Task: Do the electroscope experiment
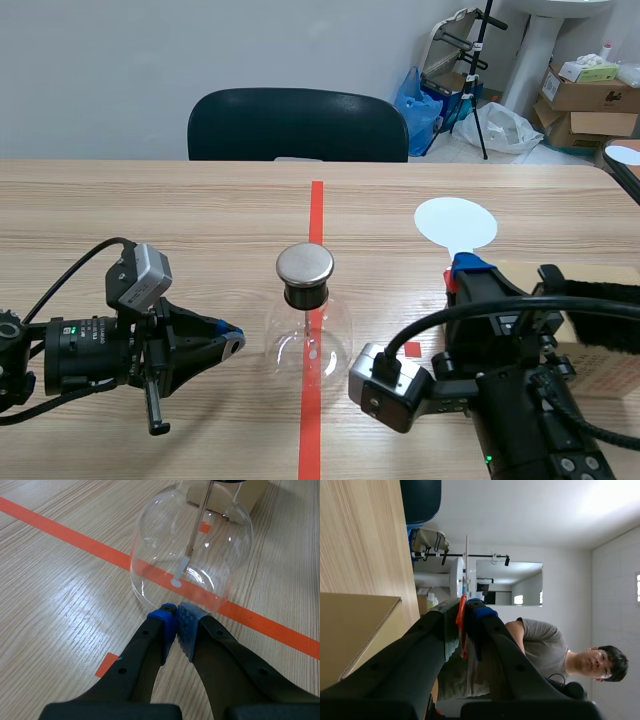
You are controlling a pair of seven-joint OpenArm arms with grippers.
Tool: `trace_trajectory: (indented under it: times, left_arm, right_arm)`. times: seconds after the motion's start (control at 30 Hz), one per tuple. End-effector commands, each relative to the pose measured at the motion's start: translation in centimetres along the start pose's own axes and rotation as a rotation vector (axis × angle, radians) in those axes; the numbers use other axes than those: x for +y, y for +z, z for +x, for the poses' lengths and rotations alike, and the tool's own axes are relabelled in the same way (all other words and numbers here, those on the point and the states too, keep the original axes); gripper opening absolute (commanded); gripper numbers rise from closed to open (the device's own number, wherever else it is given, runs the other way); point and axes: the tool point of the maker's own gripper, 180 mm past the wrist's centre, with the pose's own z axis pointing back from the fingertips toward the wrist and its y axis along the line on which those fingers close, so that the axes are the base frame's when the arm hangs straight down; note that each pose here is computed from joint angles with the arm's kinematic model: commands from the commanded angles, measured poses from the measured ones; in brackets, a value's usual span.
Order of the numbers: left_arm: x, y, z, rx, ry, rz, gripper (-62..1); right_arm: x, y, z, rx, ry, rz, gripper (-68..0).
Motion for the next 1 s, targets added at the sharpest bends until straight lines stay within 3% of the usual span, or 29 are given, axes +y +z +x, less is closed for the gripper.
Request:
trace_trajectory:
  times: [0.0,0.3,0.5,0.8,0.97]
  left_arm:
    - [-0.1,-0.3,1.2,-0.048,0.000,-0.003,-57.1]
    - [-0.1,-0.3,1.3,-0.049,0.000,-0.003,-57.1]
    - [-0.1,-0.3,1.3,-0.052,0.000,-0.003,-57.1]
    - [-0.1,-0.3,1.3,-0.052,0.000,-0.003,-57.1]
    - [0.1,0.2,1.7,-0.078,-0.001,0.001,-57.1]
  right_arm:
    - [-1.0,-0.5,-0.9,0.028,-0.015,-0.029,-66.5]
    - [-2.3,0.0,-3.3,0.042,-0.031,-0.033,-66.5]
    - [-2.2,1.0,-5.3,0.056,-0.011,-0.025,-66.5]
    - [-3.5,3.3,-7.4,0.047,0.019,-0.095,-66.5]
    - [-4.0,4.4,-8.6,0.050,0.007,-0.110,-66.5]
